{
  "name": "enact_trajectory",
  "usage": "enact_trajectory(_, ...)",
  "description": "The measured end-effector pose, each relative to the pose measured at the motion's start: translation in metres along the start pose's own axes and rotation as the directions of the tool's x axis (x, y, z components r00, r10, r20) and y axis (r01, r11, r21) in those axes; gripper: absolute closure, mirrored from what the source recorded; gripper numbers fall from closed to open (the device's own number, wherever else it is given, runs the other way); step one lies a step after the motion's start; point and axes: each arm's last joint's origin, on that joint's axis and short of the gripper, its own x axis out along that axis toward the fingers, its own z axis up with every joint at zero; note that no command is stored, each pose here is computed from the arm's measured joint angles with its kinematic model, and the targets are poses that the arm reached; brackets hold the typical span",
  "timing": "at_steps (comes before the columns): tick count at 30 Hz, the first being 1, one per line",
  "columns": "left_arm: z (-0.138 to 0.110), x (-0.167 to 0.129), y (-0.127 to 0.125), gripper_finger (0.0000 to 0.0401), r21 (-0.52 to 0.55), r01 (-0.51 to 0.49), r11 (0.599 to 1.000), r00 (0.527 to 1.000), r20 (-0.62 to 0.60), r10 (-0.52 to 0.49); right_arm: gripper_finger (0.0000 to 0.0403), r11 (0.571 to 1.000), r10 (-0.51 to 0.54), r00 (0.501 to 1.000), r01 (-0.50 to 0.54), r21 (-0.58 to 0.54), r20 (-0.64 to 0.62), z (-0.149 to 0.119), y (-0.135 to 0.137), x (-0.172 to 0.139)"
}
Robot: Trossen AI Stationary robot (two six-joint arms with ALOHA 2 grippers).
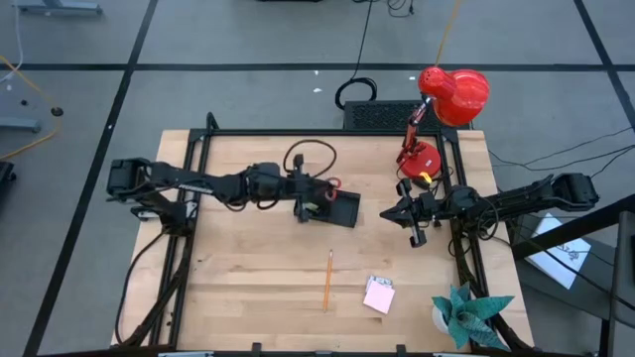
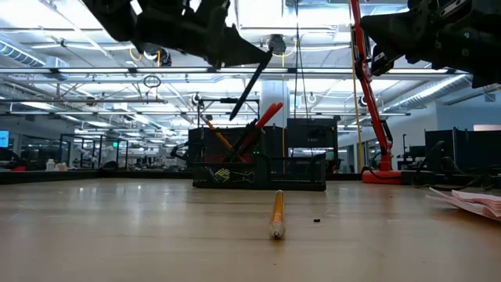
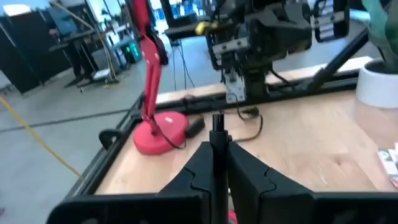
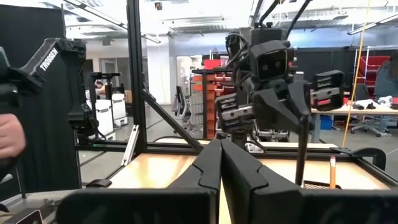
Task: Pick and place office supplies into organizer
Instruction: Put the black pen into the desk organizer
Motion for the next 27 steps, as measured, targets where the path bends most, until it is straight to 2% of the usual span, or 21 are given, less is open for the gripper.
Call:
enact_trajectory(4, -0.009, -0.004, 0.010, 0.0378, -0.014, -0.015, 1.000, 1.000, 0.017, 0.016, 0.0399, 1.000, 0.000, 1.000, 0.000, -0.001, 0.000, 0.000, 0.000, 0.000)
enact_trajectory(6, -0.017, -0.006, 0.013, 0.0380, -0.017, -0.017, 1.000, 1.000, -0.012, 0.017, 0.0399, 1.000, -0.001, 1.000, 0.001, -0.010, 0.001, 0.000, 0.000, 0.000)
enact_trajectory(12, -0.036, -0.012, 0.024, 0.0369, -0.030, -0.023, 0.999, 0.999, -0.036, 0.022, 0.0399, 0.999, -0.029, 1.000, 0.029, -0.023, 0.002, 0.000, -0.001, 0.000)
enact_trajectory(27, -0.056, -0.028, 0.029, 0.0366, -0.079, -0.018, 0.997, 0.992, 0.122, 0.028, 0.0399, 0.999, -0.037, 0.999, 0.037, -0.039, 0.004, 0.000, -0.001, 0.000)
